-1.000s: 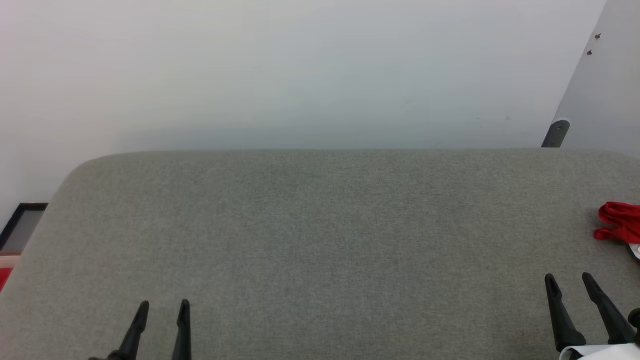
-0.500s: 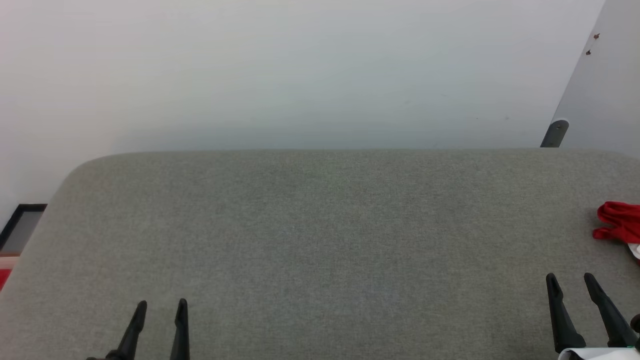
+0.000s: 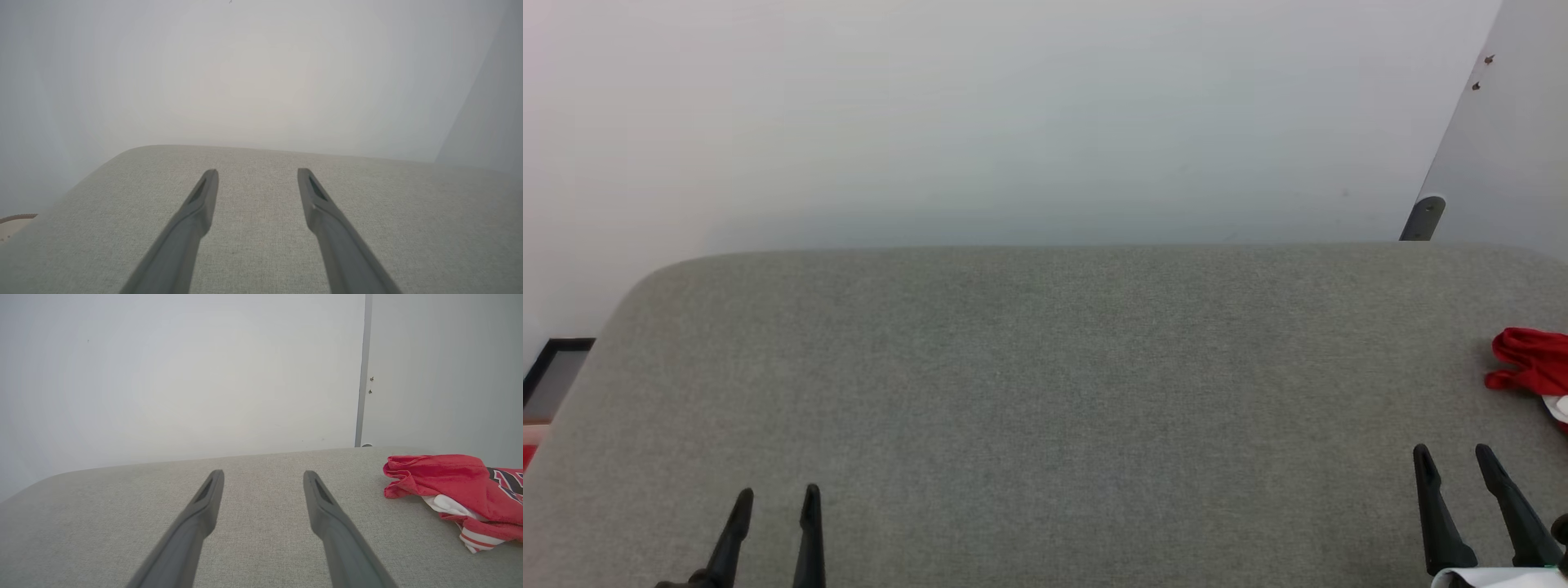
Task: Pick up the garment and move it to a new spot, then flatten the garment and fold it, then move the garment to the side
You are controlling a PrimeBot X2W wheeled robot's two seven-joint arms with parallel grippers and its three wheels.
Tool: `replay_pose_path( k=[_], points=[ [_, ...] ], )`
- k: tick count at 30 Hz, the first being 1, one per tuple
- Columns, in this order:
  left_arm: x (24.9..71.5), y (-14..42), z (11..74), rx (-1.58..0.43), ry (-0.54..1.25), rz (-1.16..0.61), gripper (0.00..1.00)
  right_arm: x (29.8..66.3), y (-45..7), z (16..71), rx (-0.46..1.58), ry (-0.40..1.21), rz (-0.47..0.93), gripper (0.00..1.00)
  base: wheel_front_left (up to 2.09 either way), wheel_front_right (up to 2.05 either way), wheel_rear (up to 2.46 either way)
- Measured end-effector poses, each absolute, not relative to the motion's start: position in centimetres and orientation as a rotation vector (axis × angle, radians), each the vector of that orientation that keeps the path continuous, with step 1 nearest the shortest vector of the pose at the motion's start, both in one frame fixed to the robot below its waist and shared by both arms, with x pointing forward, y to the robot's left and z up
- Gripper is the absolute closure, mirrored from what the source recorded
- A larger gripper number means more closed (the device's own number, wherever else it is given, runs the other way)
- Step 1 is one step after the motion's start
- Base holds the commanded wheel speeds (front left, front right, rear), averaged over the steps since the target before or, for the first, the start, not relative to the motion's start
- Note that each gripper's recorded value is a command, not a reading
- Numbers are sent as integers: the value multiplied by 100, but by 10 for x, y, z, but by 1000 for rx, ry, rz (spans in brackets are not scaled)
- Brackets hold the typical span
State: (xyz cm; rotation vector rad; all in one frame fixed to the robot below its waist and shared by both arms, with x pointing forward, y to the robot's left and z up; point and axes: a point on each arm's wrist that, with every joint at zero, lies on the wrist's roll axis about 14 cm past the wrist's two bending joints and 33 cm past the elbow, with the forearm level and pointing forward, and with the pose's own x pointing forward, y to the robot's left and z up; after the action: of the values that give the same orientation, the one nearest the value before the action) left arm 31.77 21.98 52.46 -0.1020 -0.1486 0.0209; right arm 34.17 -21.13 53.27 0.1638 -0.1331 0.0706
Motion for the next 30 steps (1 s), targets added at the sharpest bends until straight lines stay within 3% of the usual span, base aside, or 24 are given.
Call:
replay_pose_path(
  k=[4, 5, 13, 30],
  points=[
    [318, 221, 524, -100, -147, 24, 0, 341, -211, 532, 168, -134, 70, 0, 0, 0, 0],
    [319, 221, 524, -101, -147, 25, 100, 341, -211, 532, 168, -134, 69, 100, 0, 0, 0],
    [313, 220, 496, -172, -53, 48, 100, 335, -210, 505, 237, -48, 42, 100, 0, 0, 0],
    [327, 224, 494, -478, -32, 94, 100, 345, -214, 502, 527, -20, -8, 100, 0, 0, 0]
  ],
)
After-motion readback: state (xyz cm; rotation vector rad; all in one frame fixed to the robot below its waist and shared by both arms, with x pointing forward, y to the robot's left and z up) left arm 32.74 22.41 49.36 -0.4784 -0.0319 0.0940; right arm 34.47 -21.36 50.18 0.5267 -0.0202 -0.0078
